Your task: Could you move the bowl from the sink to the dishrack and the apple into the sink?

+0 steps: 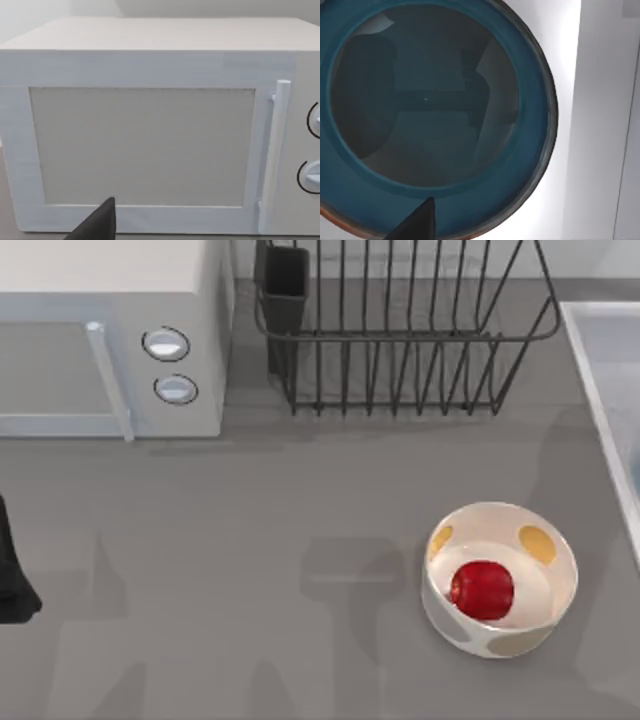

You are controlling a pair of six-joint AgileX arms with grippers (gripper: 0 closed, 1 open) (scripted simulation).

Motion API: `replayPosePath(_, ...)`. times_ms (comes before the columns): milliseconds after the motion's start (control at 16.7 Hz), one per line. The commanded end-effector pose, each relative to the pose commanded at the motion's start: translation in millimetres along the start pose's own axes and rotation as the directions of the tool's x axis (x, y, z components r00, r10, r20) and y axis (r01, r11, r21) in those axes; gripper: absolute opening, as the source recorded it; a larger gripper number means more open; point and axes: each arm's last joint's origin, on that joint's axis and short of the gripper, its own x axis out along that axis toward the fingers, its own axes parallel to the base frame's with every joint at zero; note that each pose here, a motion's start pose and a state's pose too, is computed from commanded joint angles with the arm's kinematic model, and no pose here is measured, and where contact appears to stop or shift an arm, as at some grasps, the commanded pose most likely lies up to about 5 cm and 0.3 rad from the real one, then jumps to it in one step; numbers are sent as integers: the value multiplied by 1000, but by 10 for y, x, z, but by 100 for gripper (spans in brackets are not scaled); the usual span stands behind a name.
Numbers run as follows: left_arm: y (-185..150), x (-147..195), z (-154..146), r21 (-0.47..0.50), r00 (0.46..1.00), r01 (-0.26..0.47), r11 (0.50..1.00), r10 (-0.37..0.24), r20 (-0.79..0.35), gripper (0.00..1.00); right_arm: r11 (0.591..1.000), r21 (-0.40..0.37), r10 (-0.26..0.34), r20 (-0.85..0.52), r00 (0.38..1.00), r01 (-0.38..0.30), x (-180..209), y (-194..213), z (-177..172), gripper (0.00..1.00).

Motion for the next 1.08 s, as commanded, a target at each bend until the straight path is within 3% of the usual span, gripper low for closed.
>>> replayPosePath(180,0,0,0,0,1000,0,1000,0,0,100,1000,4,-1,2,1000,1,135,-18,10,100)
replayPosePath(600,0,0,0,0,1000,0,1000,0,0,100,1000,5,-1,4,1000,1,939,-30,-1,100)
replayPosePath(840,0,0,0,0,1000,0,1000,0,0,100,1000,5,-1,3,1000,1,981,-28,-6,100)
replayPosePath(1080,0,0,0,0,1000,0,1000,0,0,100,1000,5,-1,3,1000,1,981,-28,-6,70)
